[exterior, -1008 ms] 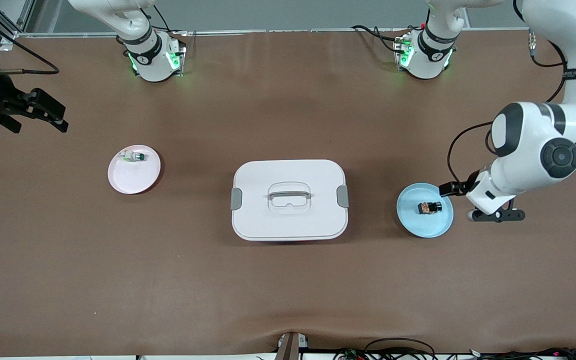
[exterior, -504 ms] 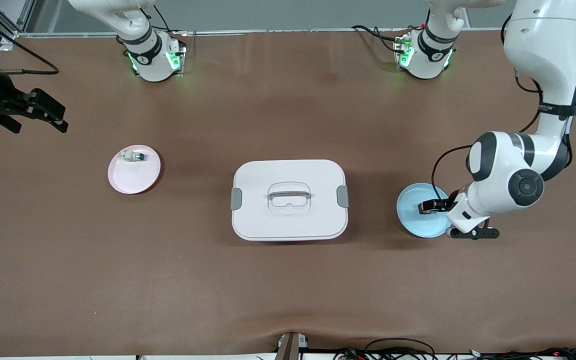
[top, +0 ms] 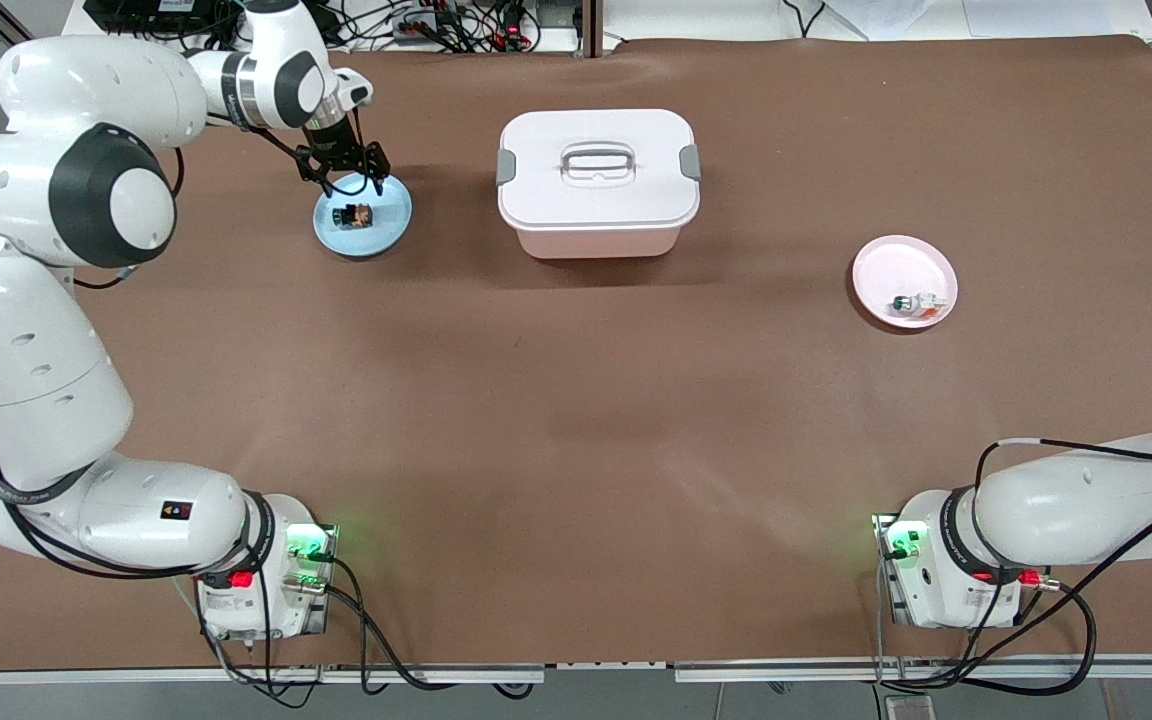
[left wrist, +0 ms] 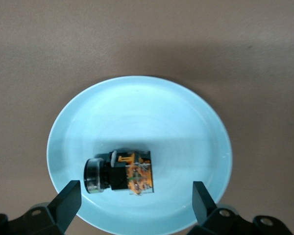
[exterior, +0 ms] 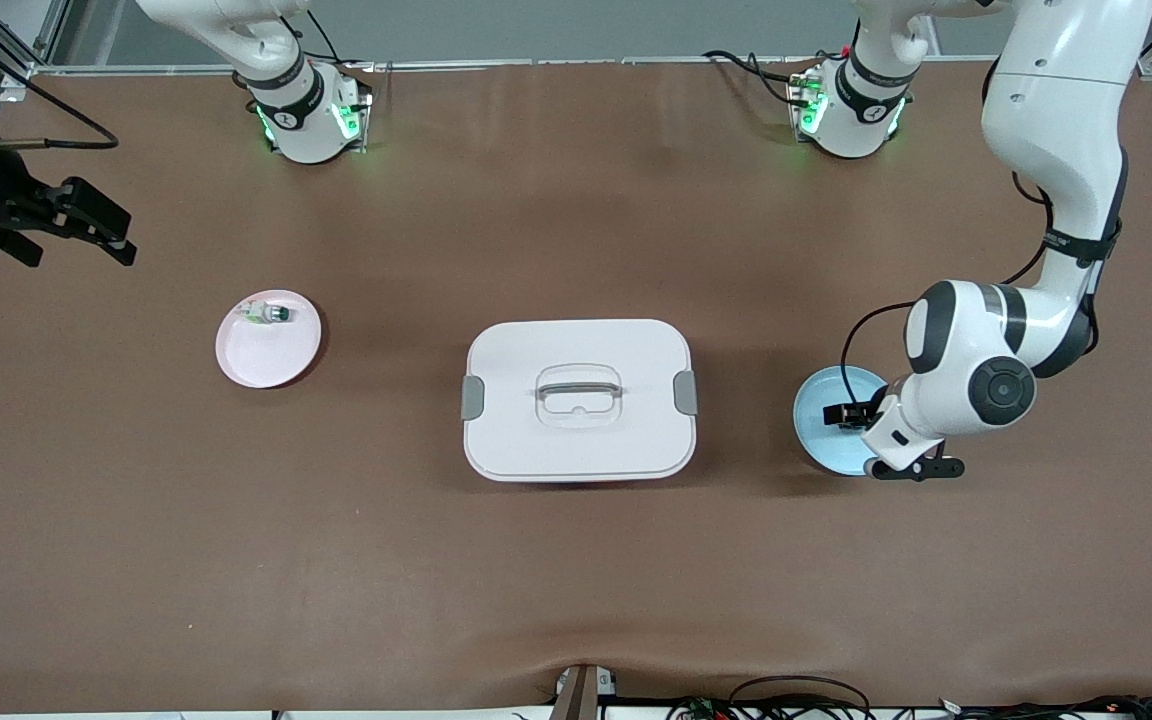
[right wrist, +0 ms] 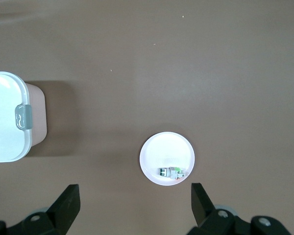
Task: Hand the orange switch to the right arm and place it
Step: 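Lower the left gripper and close it on the orange switch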
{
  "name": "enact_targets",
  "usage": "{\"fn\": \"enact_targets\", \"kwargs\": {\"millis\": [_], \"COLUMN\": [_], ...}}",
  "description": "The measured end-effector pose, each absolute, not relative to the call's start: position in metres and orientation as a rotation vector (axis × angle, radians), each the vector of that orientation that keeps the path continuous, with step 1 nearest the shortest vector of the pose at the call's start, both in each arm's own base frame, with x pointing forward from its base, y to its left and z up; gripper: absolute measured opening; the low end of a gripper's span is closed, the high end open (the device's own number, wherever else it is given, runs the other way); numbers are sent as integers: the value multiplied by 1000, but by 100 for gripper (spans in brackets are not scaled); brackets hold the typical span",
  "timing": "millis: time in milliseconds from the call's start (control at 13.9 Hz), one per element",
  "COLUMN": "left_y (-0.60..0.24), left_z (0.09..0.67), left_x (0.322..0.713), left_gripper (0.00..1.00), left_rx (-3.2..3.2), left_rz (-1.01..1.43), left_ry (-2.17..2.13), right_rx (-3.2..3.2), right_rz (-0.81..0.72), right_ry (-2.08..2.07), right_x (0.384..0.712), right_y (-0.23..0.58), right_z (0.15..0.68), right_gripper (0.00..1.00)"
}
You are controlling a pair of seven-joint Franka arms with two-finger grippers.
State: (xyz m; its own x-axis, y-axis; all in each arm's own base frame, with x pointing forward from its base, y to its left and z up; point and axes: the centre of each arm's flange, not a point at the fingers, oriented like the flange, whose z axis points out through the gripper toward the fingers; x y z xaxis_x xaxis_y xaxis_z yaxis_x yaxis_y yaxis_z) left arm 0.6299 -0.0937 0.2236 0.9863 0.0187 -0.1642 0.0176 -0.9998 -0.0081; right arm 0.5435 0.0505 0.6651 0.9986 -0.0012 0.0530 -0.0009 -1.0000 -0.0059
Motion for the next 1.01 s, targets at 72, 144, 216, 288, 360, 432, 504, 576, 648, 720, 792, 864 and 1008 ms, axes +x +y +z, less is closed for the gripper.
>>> {"fn": "enact_targets", "kwargs": {"millis": [72, 144, 216, 288, 360, 432, 504, 576, 648, 720, 792, 864, 1008], "left_y": [-93, -93, -92, -91, -90, -90, -90, -90, -90, -90, -91, -90, -90], "left_z": [220, 219, 218, 218, 217, 216, 214, 213, 213, 213, 212, 210, 204], "left_x": [628, 627, 627, 627, 626, 625, 624, 623, 624, 624, 624, 623, 621], "left_gripper": [100, 100, 100, 100, 100, 100, 100, 100, 100, 100, 100, 100, 100], "left_rx": [-3118, -3105, -3081, -3058, -3042, -3034, -3030, -3030, -3032, -3035, -3039, -3044, -3054], "left_rz": [259, 258, 250, 241, 237, 238, 241, 238, 228, 216, 203, 188, 156], "left_ry": [-37, -48, -61, -93, -136, -165, -181, -193, -200, -203, -203, -203, -202], "right_rx": [-3135, -3135, -3135, -3135, -3135, -3135, -3135, -3135, -3135, -3135, -3135, -3135, -3135], "right_rz": [-83, -83, -83, -83, -83, -83, -83, -83, -83, -83, -83, -83, -83], "right_ry": [2, 2, 2, 2, 3, 4, 6, 8, 9, 9, 9, 9, 9], "right_x": [543, 543, 543, 544, 544, 544, 544, 544, 544, 544, 544, 544, 544], "right_y": [50, 50, 50, 50, 50, 50, 49, 49, 48, 48, 48, 48, 48], "right_z": [665, 665, 665, 665, 665, 665, 665, 665, 665, 665, 665, 665, 665], "right_gripper": [100, 100, 100, 100, 100, 100, 100, 100, 100, 100, 100, 100, 100]}}
